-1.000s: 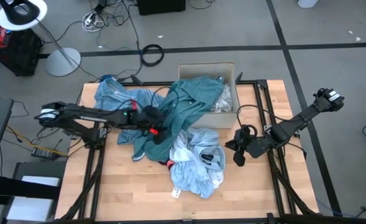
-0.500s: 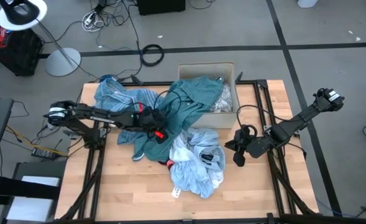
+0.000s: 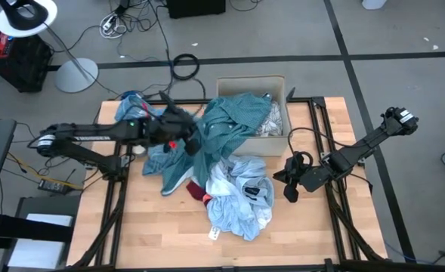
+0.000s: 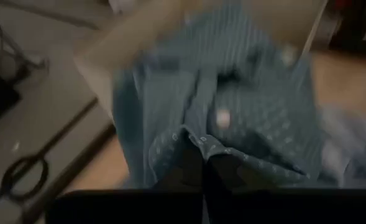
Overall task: Sort clothes
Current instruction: Put the green polo shirt into the gray laundry bin
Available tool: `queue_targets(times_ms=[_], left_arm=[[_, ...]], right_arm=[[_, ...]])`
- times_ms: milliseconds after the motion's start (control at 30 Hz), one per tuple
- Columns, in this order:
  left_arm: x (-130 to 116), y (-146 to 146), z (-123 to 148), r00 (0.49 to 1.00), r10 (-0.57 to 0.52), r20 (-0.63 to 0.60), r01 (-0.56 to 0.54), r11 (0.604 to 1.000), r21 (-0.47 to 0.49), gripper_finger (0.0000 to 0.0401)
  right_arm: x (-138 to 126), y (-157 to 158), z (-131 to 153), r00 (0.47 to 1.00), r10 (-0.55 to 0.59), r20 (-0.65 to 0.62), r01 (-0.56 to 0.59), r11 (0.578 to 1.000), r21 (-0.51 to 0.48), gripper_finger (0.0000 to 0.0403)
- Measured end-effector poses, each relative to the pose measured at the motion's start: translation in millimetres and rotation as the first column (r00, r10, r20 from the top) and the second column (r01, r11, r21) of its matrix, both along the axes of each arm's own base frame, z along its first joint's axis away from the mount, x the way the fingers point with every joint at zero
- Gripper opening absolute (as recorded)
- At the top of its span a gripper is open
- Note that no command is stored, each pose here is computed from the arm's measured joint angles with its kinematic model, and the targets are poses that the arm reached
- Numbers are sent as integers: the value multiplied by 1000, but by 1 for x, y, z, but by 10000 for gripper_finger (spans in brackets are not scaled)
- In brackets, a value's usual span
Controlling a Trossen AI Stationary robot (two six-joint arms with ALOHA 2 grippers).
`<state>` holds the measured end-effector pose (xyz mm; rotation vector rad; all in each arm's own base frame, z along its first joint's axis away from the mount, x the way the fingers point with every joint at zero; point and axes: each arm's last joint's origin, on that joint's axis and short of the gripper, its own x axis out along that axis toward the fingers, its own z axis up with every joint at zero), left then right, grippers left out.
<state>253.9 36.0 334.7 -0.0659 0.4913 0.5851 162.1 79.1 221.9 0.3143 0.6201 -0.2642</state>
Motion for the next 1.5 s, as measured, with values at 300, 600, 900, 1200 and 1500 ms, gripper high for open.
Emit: queue_targets(times_ms=[300, 600, 900, 1200, 1500], left_arm=[[16, 11, 95, 954, -55, 295, -1, 982, 188, 0], [62, 39, 152, 907, -133, 400, 1, 950, 313, 0], [114, 82, 198, 823, -185, 538, -35, 928, 372, 0], [132, 106, 177, 826, -288, 484, 131, 934, 333, 0], [133, 103, 120, 965, -247, 85, 241, 968, 74, 0]], right_arm=[[1, 0, 1, 1000, 0, 8, 0, 1000, 5, 38], [2, 0, 2, 1000, 13, 16, -13, 1000, -14, 38], [5, -5, 3, 1000, 9, 24, -8, 999, -41, 38], [6, -6, 2, 1000, 15, 16, -15, 999, -50, 39], [6, -6, 3, 1000, 17, 19, -16, 999, -49, 39]])
